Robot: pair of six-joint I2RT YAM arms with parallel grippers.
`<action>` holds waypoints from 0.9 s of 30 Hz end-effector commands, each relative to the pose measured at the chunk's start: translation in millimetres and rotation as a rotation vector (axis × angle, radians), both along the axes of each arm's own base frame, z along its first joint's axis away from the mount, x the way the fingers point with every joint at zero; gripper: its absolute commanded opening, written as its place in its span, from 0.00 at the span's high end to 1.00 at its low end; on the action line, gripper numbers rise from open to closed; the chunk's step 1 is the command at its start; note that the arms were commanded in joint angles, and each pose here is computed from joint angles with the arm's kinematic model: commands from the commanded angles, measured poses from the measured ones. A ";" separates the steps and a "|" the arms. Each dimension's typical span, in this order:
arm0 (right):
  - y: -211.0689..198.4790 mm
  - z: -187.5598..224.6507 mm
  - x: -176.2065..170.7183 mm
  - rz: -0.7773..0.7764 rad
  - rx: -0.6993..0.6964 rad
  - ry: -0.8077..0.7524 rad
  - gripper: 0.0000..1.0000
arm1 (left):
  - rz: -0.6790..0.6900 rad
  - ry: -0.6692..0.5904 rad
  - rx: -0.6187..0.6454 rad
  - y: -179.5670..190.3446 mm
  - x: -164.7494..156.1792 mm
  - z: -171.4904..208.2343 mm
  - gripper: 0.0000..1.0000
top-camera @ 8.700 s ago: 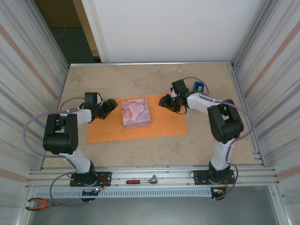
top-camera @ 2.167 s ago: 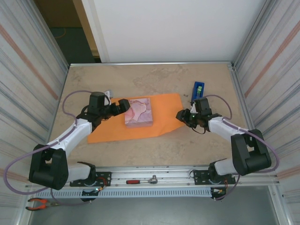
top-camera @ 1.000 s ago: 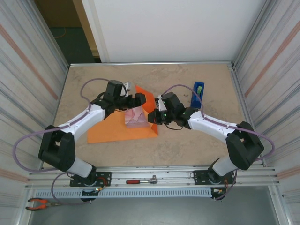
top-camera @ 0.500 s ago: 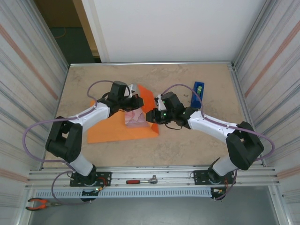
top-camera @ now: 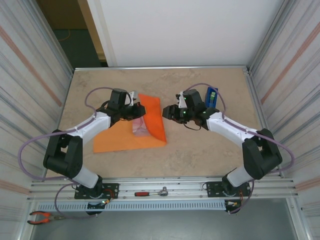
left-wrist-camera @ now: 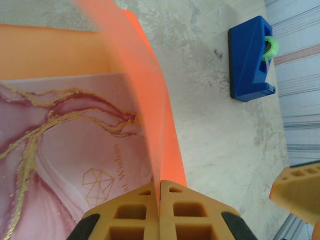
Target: Wrap the gift box in paper
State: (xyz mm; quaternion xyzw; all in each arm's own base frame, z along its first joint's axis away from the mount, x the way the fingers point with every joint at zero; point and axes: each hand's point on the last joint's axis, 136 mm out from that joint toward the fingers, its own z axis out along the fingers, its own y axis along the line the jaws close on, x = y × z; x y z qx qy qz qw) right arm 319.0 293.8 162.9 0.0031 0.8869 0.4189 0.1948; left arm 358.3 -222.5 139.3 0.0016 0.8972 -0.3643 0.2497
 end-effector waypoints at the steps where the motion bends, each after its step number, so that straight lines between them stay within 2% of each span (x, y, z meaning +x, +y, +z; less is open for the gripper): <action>1: 21.2 0.4 6.8 0.057 0.036 0.008 0.57 | 0.009 -0.023 0.047 9.5 -5.1 -2.0 1.00; 7: 56.7 -21.5 11.5 0.102 0.045 0.052 0.73 | 0.020 -0.019 0.072 14.7 -6.0 -7.4 1.00; 12: 73.0 -48.6 8.9 0.117 0.029 0.097 0.81 | 0.031 -0.023 0.084 18.9 -3.5 -6.4 0.97; 14: 73.2 -59.4 8.0 0.113 0.014 0.114 0.83 | 0.043 -0.025 0.084 23.5 -0.6 -2.6 0.88; 18: 69.1 -72.2 5.0 0.105 -0.003 0.133 0.85 | 0.084 -0.045 0.082 39.0 4.7 7.6 0.54; 20: 67.6 -74.8 4.0 0.102 -0.008 0.136 0.85 | 0.102 -0.043 0.091 45.7 5.2 8.7 0.41; 27: 67.4 -78.7 1.9 0.104 -0.011 0.147 0.84 | 0.128 -0.003 0.127 55.1 0.5 -9.0 0.19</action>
